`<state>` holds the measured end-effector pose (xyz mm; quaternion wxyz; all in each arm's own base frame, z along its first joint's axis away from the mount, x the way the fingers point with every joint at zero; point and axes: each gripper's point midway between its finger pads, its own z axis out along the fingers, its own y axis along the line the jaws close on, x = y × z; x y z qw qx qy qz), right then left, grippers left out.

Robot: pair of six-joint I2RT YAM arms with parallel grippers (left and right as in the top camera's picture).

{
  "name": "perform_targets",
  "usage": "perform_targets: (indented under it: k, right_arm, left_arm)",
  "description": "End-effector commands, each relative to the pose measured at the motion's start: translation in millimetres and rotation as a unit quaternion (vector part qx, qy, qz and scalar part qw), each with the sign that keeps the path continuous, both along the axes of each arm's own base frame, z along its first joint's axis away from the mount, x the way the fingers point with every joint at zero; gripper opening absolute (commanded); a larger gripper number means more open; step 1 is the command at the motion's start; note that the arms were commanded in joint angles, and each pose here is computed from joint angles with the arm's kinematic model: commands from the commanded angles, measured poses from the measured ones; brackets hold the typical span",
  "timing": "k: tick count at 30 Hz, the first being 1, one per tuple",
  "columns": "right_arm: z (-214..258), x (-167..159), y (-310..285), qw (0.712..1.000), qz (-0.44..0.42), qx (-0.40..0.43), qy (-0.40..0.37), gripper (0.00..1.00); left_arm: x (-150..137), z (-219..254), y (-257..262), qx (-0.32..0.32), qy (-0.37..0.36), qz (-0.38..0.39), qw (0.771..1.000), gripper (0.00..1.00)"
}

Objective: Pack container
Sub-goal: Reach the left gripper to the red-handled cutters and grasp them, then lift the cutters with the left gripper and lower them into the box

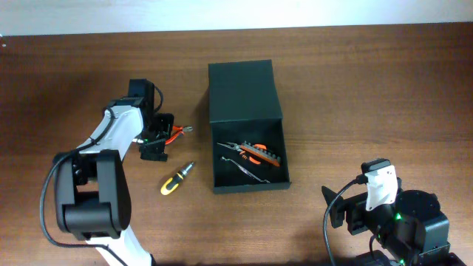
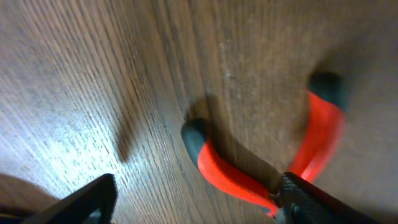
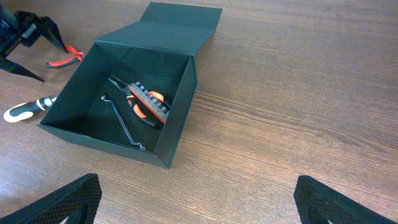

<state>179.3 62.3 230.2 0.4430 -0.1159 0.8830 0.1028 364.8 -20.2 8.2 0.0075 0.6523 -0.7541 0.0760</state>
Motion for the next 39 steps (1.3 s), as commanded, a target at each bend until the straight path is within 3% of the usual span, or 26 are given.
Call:
perform_targets:
  k: [1, 9, 12, 16, 19, 29, 39]
  right_arm:
    - [1, 0, -1, 1.000, -0.002, 0.003, -0.004, 0.99]
    - [1, 0, -1, 1.000, -0.002, 0.003, -0.004, 0.99]
    - [1, 0, -1, 1.000, -0.002, 0.003, -0.004, 0.99]
    - [1, 0, -1, 1.000, -0.002, 0.003, -0.004, 0.99]
    - [1, 0, -1, 1.000, -0.002, 0.003, -0.004, 0.99]
    - [1, 0, -1, 1.000, -0.002, 0.003, -0.004, 0.99]
    - [1, 0, -1, 1.000, -0.002, 0.003, -0.004, 0.99]
  left_arm:
    - [1, -9, -6, -0.018, 0.014, 0.014, 1.000, 0.82]
    - [1, -12, -6, -0.018, 0.019, 0.024, 0.999, 0.70]
    - [0, -12, -6, -0.018, 0.019, 0.025, 0.999, 0.54]
    - [0, -12, -6, -0.018, 0.019, 0.024, 0.999, 0.21]
    - [0, -12, -6, -0.020, 0.019, 0.024, 0.999, 0.08]
    - [3, -4, -9, -0.029, 0.008, 0.019, 0.999, 0.02]
    - [17, 59, -9, -0.028, -0.081, 0.015, 0.996, 0.02]
